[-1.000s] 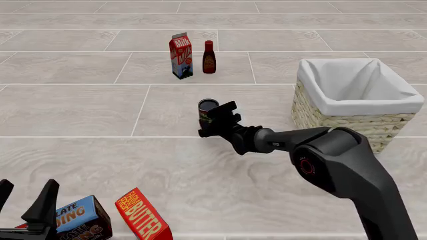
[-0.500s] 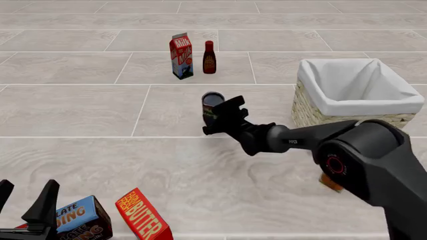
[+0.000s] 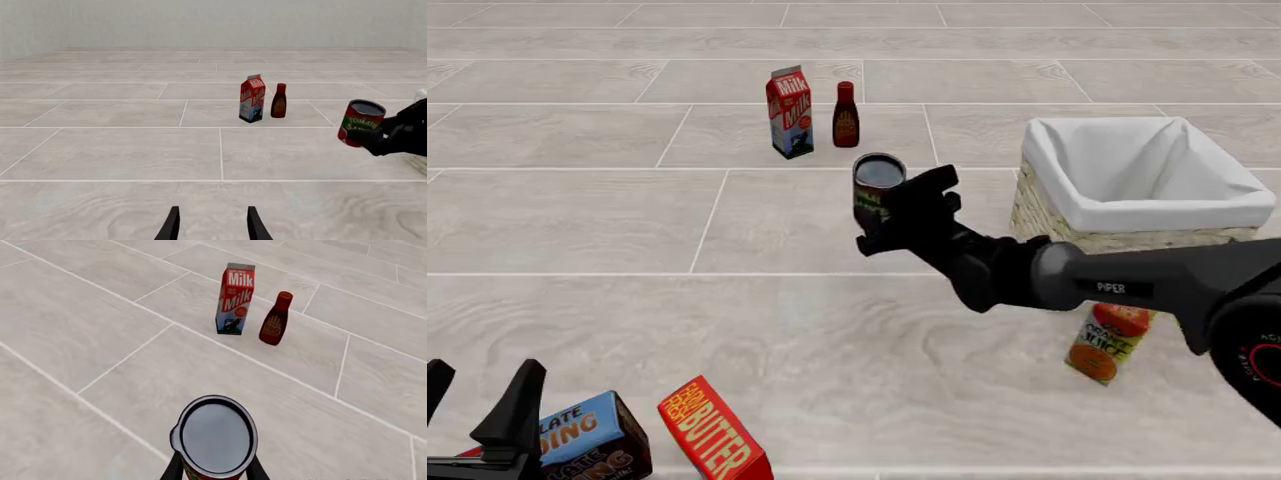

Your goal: Pick the tomato sauce and place it in the basket.

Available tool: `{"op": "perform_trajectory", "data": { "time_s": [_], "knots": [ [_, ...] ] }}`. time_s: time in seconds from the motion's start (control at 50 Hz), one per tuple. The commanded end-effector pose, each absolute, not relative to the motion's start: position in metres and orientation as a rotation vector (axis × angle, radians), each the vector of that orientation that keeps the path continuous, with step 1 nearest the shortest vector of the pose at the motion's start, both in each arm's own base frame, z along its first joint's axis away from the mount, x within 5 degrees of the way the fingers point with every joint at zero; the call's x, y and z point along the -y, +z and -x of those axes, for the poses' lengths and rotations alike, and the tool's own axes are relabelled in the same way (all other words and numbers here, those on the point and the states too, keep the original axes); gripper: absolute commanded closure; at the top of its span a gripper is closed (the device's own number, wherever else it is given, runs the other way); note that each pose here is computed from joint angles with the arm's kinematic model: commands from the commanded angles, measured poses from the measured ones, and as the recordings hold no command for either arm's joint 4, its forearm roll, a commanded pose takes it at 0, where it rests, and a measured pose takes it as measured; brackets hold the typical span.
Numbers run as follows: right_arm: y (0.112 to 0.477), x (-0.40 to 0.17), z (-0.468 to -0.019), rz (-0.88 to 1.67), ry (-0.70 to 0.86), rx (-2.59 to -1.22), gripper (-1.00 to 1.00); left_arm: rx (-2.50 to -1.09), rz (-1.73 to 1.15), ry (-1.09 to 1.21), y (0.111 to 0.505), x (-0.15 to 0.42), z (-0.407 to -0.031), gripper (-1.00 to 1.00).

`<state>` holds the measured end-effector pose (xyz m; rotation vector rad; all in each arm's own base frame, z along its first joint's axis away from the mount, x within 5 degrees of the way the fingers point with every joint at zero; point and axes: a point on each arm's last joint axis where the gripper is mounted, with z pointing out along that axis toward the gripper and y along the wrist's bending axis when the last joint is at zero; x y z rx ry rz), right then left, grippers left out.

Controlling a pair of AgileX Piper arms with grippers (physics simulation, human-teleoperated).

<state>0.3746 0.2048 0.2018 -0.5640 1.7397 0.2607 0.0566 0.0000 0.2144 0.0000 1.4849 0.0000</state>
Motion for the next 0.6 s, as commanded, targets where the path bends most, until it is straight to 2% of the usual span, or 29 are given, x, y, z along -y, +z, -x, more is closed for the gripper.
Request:
{"op": "perform_trajectory", "data": {
  "time_s": [0.02,0.6],
  "knots": [
    [0.235,-0.191,-0.354,0.557,0.255,-1.699,1.0,-1.485,0.0,0.0,0.214,0.0,-0.057,-1.0],
    [0.287,-0.164,-0.323,0.552,0.213,-1.645,1.0,-1.485,0.0,0.0,0.214,0.0,-0.057,-1.0]
  ]
}}
